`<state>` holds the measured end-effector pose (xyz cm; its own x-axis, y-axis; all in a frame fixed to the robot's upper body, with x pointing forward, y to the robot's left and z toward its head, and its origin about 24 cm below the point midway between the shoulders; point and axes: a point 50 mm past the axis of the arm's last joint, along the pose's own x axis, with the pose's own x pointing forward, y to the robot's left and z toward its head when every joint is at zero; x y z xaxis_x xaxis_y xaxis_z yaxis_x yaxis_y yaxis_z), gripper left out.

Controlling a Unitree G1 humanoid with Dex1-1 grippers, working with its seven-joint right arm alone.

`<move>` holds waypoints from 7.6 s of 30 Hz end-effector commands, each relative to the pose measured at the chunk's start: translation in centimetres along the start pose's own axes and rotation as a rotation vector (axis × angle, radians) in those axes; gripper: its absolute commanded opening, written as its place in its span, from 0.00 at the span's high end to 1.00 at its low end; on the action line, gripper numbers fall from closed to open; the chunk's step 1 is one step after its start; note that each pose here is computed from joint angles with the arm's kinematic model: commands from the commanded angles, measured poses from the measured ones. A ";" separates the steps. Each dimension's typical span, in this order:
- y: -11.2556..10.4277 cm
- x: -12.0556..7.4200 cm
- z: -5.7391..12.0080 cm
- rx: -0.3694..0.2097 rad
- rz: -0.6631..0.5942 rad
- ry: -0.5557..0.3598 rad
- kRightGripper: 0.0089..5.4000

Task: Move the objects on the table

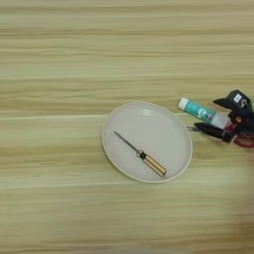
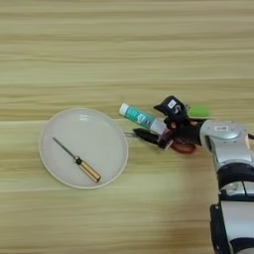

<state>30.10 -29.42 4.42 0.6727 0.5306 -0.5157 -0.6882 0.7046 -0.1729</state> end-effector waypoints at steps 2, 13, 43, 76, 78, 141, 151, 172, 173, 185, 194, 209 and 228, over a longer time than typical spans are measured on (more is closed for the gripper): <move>-2.4 -1.0 3.5 -0.092 -0.080 -0.059 0.13; -2.2 -0.8 2.8 -0.059 -0.065 -0.038 0.36; -3.0 -0.9 6.1 -0.132 -0.116 -0.175 0.69; 7.9 2.8 10.2 -0.310 0.246 -0.266 0.69; 8.1 3.2 9.7 -0.292 0.263 -0.249 0.69; 7.5 1.5 11.1 -0.319 0.287 -0.280 0.17; 5.8 0.0 12.8 -0.342 0.200 -0.330 0.01; -2.4 -3.7 10.0 -0.221 -0.080 -0.249 0.01; -2.7 -3.9 9.7 -0.213 -0.091 -0.244 0.01; -5.6 -5.2 7.2 -0.088 -0.224 -0.195 0.01; -6.7 -5.5 6.1 -0.029 -0.322 -0.158 0.01; -7.8 -5.2 4.6 0.105 -0.536 -0.096 0.01; -9.1 -4.1 5.0 0.371 -0.875 -0.007 0.01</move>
<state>33.07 -35.70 7.99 0.8706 -0.2394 -0.4298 0.1628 0.9646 -0.2074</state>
